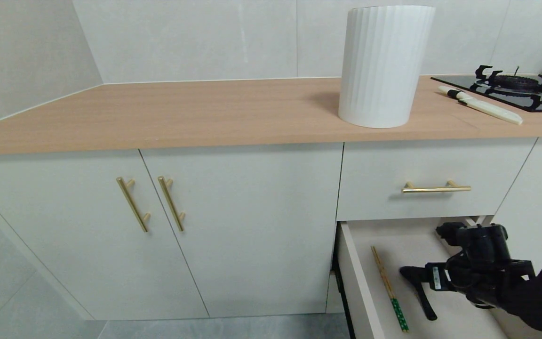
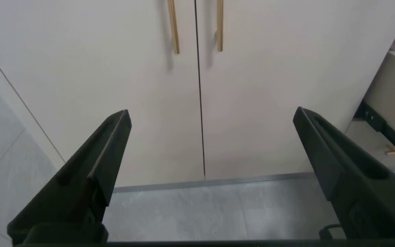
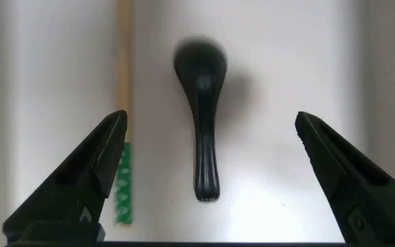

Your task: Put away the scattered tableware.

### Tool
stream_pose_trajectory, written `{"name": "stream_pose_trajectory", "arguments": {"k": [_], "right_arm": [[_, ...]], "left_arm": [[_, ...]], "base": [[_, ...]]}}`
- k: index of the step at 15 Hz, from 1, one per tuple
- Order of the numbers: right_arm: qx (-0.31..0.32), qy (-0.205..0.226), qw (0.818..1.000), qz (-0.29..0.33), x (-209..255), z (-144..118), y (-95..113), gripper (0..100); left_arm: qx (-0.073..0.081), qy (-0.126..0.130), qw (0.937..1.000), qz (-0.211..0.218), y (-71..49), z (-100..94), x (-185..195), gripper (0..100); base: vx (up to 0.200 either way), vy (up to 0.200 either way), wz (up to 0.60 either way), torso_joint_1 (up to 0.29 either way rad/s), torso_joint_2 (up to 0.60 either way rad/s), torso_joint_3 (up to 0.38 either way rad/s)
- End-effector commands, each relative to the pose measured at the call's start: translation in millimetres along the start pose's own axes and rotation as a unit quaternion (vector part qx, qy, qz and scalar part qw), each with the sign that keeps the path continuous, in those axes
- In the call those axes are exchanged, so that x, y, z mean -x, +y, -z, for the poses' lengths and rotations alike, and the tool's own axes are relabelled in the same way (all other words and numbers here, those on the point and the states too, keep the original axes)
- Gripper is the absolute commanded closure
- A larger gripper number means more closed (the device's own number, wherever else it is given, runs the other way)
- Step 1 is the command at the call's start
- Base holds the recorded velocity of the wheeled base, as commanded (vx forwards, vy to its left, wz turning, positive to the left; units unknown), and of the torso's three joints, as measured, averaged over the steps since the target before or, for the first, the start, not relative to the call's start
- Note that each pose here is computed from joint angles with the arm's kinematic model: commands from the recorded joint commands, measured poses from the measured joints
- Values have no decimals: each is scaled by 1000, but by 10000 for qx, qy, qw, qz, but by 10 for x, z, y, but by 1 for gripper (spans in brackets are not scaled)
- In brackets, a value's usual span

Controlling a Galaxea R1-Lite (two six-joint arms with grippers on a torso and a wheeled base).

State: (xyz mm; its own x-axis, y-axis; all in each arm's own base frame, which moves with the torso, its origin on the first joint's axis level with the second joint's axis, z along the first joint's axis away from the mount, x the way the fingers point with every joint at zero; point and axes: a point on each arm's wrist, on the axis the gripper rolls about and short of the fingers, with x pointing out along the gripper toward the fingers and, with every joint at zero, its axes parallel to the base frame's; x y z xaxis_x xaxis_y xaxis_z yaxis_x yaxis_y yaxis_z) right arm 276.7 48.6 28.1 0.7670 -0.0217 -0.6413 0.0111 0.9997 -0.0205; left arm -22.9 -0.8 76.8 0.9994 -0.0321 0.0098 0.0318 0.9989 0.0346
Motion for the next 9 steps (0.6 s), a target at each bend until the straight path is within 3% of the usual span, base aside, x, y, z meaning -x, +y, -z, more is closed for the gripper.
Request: {"name": "stream_pose_trajectory", "arguments": {"k": [1, 3, 5, 6, 7, 9], "right_arm": [[-115, -799, 9967, -84, 754, -261, -97, 0], [-112, -835, 9964, -116, 1221, -427, -149, 0], [-100, -796, 9967, -134, 1320, -450, -159, 0], [-21, -475, 9986, -221, 1715, -494, -190, 0], [-16, -512, 9982, -302, 1764, -500, -195, 0], [-16, -516, 9981, -334, 1766, -504, -193, 0]], "left_arm": [[-5, -5, 10000, 0, 0, -1, 0, 0], [2, -5, 10000, 0, 0, -1, 0, 0], [3, 3, 10000, 1, 0, 1, 0, 0], [-74, 3, 10000, 8, -1, 1, 0, 0], [-143, 10, 9999, 9, -1, 5, -1, 0], [-59, 3, 10000, 1, 0, 1, 0, 0]], "base": [[0, 0, 0, 0, 0, 0], [0, 0, 0, 0, 0, 0], [0, 0, 0, 0, 0, 0], [0, 0, 0, 0, 0, 0], [0, 0, 0, 0, 0, 0], [0, 0, 0, 0, 0, 0]]}}
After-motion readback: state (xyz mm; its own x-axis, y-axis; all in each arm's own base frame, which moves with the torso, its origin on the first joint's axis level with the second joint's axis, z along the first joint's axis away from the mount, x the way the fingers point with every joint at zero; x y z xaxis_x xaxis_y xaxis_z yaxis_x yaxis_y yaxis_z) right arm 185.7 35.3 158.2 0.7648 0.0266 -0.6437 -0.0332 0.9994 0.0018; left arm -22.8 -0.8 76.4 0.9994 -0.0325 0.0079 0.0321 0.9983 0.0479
